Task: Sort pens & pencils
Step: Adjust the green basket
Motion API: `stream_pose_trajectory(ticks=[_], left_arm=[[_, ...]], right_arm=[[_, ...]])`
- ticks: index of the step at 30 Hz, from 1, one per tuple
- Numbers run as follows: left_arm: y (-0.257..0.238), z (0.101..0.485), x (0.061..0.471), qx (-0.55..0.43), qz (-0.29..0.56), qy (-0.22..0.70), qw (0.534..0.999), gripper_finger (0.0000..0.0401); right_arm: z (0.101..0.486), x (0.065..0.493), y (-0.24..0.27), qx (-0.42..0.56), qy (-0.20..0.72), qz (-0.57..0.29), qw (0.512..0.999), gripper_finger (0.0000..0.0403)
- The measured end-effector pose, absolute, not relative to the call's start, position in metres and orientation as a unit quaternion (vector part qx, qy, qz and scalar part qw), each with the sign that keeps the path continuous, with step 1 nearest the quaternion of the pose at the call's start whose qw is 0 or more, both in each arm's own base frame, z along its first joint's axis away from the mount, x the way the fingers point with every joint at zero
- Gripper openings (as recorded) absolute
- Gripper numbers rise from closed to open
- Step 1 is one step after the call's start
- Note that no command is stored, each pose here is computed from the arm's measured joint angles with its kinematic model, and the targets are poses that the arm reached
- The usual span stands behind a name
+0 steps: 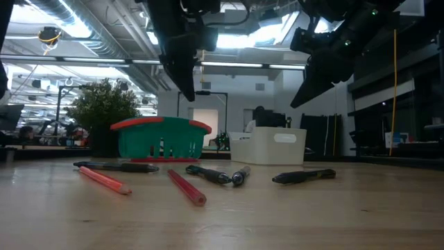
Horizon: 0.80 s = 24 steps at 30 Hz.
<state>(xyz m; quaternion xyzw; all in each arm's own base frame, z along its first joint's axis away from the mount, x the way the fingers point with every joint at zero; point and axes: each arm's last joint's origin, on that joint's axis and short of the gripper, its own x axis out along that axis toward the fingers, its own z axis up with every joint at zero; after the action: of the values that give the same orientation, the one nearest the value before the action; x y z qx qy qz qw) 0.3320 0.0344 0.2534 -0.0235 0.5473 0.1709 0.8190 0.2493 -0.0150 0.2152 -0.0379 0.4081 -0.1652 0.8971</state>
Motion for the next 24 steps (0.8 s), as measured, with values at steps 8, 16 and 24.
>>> stream_pose_trajectory(ticks=[8,16,24], left_arm=[[0.033,0.251,0.332,0.005,0.197,0.551,0.811,0.0000],[0.023,0.248,0.324,0.055,0.248,0.573,0.779,0.0000],[0.030,0.236,0.317,0.074,0.275,0.586,0.759,0.0000]], right_arm=[[0.215,0.249,-0.015,-0.038,0.408,-0.165,0.897,0.0139],[0.216,0.256,-0.015,-0.047,0.386,-0.161,0.907,0.0139],[0.205,0.265,-0.015,-0.068,0.397,-0.135,0.905,0.0139]])
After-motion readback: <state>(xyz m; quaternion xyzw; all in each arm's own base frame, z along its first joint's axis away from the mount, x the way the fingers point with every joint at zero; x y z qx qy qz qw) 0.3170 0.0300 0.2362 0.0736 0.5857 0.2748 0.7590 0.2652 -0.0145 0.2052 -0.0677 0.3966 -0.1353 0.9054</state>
